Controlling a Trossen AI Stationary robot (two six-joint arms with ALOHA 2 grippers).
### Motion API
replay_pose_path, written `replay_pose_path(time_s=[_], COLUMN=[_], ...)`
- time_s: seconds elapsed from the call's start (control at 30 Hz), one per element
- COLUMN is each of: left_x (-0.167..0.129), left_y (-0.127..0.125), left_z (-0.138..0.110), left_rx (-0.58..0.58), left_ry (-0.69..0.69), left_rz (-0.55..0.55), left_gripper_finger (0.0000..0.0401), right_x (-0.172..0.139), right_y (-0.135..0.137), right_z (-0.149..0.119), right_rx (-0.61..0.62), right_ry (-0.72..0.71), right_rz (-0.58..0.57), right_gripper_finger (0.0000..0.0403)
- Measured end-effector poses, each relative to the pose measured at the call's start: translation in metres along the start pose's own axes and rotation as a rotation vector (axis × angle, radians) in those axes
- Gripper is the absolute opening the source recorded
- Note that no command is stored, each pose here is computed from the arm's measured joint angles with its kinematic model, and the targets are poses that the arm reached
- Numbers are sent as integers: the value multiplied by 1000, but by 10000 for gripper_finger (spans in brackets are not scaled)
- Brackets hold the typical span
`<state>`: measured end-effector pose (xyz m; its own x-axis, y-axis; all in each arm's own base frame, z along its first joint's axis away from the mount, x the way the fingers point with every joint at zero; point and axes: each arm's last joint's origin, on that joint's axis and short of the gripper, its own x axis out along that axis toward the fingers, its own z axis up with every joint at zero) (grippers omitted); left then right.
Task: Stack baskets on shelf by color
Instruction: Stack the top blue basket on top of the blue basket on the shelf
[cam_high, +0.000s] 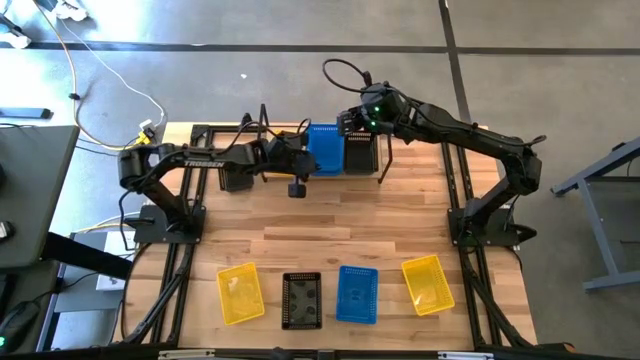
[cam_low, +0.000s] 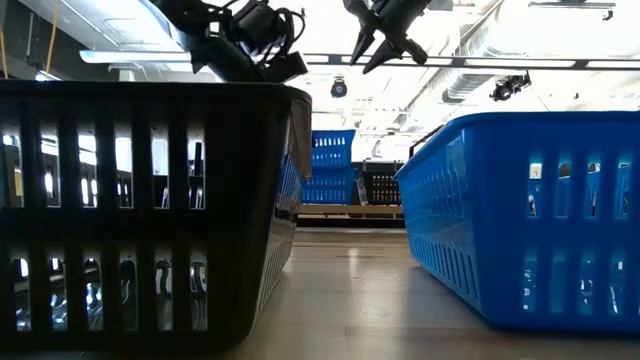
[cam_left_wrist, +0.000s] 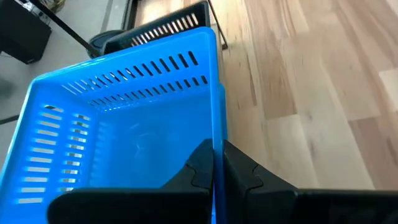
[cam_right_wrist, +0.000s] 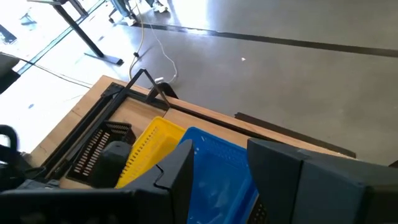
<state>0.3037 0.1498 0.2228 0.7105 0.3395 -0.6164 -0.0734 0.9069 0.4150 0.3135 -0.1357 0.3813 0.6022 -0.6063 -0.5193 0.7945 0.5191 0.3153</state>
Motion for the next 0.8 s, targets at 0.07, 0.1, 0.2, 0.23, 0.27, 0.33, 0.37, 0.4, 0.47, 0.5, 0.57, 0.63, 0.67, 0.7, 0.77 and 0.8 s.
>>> replay_pose_path(time_s=[0.07,0.1,0.2,0.23,0.27,0.33,0.37,0.4,0.47,0.5,0.57,0.63,0.67,0.7,0.77,0.8], left_x=[3,5,9,10,11,14,15,15,15,15,15,15,15,15,15,15], left_y=[0,1,0,0,-1,-1,-1,-1,0,0,1,2,3,3,3,3], left_z=[-2,-3,-6,-6,-7,-8,-8,-9,-8,-8,-7,-5,-4,-4,-4,-3], left_rx=[10,14,19,19,19,20,20,21,23,23,23,22,22,22,22,23], left_ry=[6,10,23,22,26,36,38,43,47,45,38,20,11,6,6,6], left_rz=[-1,-1,-7,-7,-9,-11,-4,4,31,41,52,65,71,75,74,73], left_gripper_finger=[0,0,0,0,1,5,8,10,16,20,27,35,39,44,54,59], right_x=[0,0,0,0,0,0,0,0,0,0,0,0,0,0,0,0], right_y=[0,0,1,1,1,1,1,1,1,1,1,1,0,0,0,0], right_z=[0,0,-1,-1,-1,-1,-1,-1,-1,-1,-1,-1,-1,-2,-2,-2], right_rx=[3,2,2,2,2,2,2,2,2,2,1,0,-1,-1,-3,-5], right_ry=[7,11,17,19,19,19,19,19,19,19,20,23,24,26,31,35], right_rz=[10,15,20,22,22,23,23,22,23,22,22,20,19,18,14,12], right_gripper_finger=[135,135,135,135,135,135,135,135,135,135,135,135,135,135,135,135])
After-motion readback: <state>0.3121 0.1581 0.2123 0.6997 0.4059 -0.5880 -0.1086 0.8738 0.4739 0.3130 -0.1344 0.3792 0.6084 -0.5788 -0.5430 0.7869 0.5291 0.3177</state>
